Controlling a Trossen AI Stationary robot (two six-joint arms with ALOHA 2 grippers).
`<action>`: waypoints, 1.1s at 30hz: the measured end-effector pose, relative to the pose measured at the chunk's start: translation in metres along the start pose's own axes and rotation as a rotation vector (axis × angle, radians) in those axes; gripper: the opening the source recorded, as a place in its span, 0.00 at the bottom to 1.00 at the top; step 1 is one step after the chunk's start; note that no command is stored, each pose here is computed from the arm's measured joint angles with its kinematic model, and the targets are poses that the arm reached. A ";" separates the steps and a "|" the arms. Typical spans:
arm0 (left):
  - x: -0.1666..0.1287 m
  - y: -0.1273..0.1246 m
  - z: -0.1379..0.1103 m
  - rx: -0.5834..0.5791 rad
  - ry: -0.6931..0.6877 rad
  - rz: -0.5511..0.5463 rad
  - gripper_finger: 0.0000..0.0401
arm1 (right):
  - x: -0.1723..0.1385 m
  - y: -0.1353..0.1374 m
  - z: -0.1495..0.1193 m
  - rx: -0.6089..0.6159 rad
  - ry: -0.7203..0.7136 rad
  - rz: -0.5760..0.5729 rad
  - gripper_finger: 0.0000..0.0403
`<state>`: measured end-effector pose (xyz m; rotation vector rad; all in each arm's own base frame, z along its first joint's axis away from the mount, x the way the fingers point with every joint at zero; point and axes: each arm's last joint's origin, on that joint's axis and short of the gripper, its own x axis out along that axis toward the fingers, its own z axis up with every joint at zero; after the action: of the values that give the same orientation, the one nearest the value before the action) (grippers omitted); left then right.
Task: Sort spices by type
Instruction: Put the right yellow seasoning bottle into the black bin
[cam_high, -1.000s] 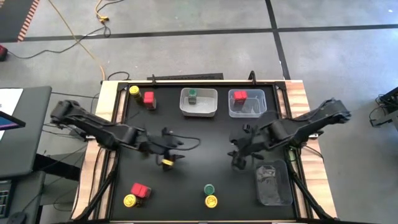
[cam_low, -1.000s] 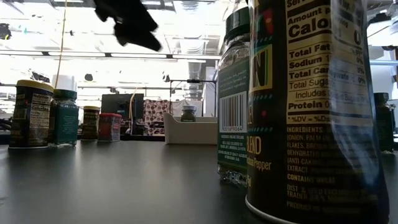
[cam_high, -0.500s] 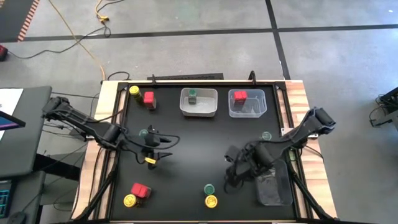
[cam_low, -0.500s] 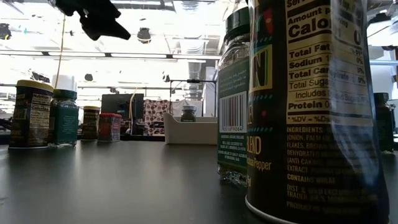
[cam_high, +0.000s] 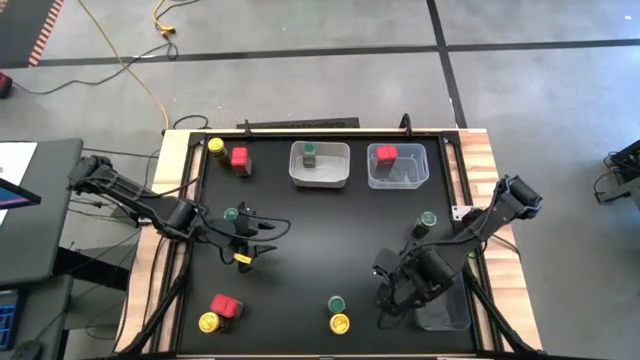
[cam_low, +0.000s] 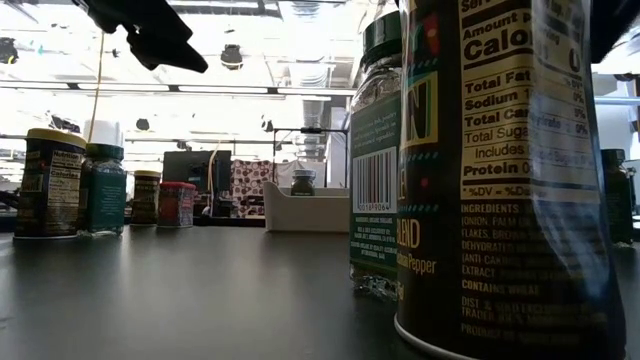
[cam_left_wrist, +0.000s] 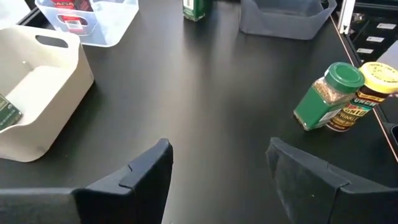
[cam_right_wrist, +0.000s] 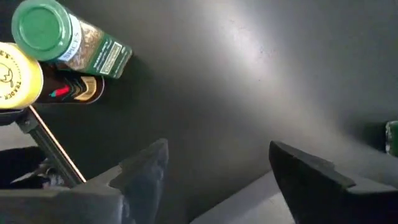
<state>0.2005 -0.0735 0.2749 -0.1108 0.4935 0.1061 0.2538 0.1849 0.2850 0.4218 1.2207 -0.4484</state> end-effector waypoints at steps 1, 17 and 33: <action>0.000 0.000 0.000 -0.004 -0.002 0.000 0.62 | -0.001 0.001 -0.002 0.000 -0.012 -0.002 0.81; 0.000 0.000 0.000 0.027 0.001 -0.005 0.62 | -0.008 0.014 -0.024 0.224 -0.104 0.067 0.93; -0.001 0.005 -0.014 0.088 0.144 0.028 0.62 | -0.011 0.082 -0.002 0.535 0.008 0.097 0.92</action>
<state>0.1925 -0.0704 0.2631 -0.0248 0.6423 0.1041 0.2934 0.2559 0.3007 0.9353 1.0733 -0.6908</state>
